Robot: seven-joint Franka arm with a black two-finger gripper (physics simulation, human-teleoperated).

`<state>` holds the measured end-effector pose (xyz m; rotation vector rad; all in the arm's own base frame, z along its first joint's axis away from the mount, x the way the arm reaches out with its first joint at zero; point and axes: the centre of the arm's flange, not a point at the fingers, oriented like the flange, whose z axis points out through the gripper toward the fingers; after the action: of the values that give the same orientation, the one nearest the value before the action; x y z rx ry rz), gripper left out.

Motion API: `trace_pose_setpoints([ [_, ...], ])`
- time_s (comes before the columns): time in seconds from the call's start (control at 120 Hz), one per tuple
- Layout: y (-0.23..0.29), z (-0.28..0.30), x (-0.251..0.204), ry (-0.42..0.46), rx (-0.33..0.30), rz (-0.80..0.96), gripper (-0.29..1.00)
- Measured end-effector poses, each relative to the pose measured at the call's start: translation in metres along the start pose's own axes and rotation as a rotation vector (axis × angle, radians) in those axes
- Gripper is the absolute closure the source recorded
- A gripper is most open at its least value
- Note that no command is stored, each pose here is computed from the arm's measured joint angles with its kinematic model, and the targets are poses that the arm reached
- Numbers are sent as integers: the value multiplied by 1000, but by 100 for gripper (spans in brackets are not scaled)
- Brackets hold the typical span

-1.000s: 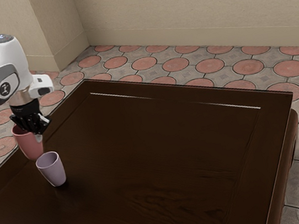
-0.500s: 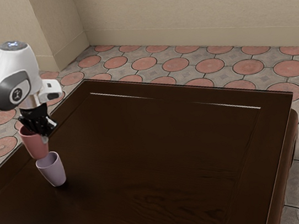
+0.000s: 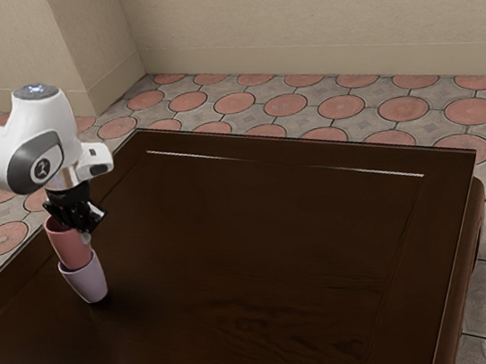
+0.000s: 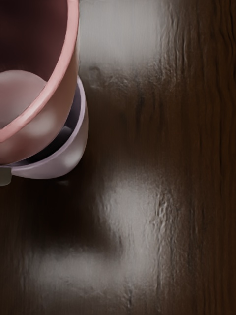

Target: Place the right cup onto the left cup

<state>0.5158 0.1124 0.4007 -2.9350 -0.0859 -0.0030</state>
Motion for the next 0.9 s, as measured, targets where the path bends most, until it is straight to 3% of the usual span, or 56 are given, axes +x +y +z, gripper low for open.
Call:
trace_pose_setpoints([
  [0.233, -4, 5, -1, 4, -3, -11, 76],
  [0.658, -3, 6, -2, 6, -9, -2, 20],
  [0.8, -5, -33, 0, 59, -6, -5, 10],
  [0.9, 17, -120, 27, 151, -24, 9, 6],
])
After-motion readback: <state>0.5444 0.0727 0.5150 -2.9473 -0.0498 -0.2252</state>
